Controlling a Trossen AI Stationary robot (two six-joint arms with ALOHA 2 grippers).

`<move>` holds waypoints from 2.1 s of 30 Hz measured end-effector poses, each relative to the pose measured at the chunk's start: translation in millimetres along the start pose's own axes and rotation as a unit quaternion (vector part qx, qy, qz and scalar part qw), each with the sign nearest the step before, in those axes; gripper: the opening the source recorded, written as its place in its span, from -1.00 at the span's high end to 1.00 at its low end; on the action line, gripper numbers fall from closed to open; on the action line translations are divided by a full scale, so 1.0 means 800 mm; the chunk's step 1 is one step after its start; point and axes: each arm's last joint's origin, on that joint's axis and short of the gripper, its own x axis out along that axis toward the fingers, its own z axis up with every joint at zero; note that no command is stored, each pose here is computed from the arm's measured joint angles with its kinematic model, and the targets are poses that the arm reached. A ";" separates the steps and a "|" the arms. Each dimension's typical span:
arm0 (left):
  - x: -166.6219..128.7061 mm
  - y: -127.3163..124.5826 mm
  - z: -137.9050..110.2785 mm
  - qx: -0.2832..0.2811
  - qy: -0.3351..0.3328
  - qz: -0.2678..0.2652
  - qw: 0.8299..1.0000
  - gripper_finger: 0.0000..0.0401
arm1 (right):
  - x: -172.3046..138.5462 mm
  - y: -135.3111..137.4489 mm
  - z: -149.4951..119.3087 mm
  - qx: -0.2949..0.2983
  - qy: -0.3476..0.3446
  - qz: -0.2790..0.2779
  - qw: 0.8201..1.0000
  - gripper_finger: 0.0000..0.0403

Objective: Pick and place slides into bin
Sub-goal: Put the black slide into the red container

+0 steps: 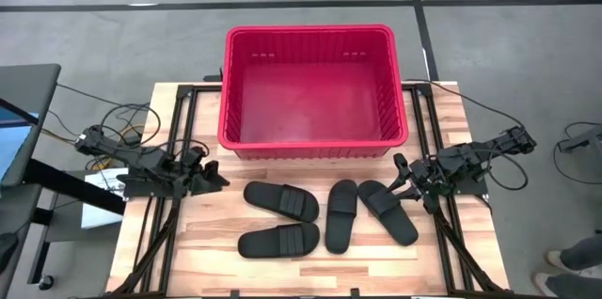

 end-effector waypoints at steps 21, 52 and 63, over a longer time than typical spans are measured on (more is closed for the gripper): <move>0.045 -0.096 0.033 0.439 0.213 0.031 0.872 -0.05 | 0.000 0.000 0.000 0.000 0.000 0.000 1.000 0.49; 0.107 -0.005 -0.038 0.561 0.428 0.266 0.657 -0.05 | 0.000 0.000 0.000 0.000 0.000 0.000 1.000 0.49; 0.123 0.025 -0.063 0.635 0.495 0.248 0.538 -0.05 | 0.000 0.000 0.000 0.000 0.000 0.000 1.000 0.49</move>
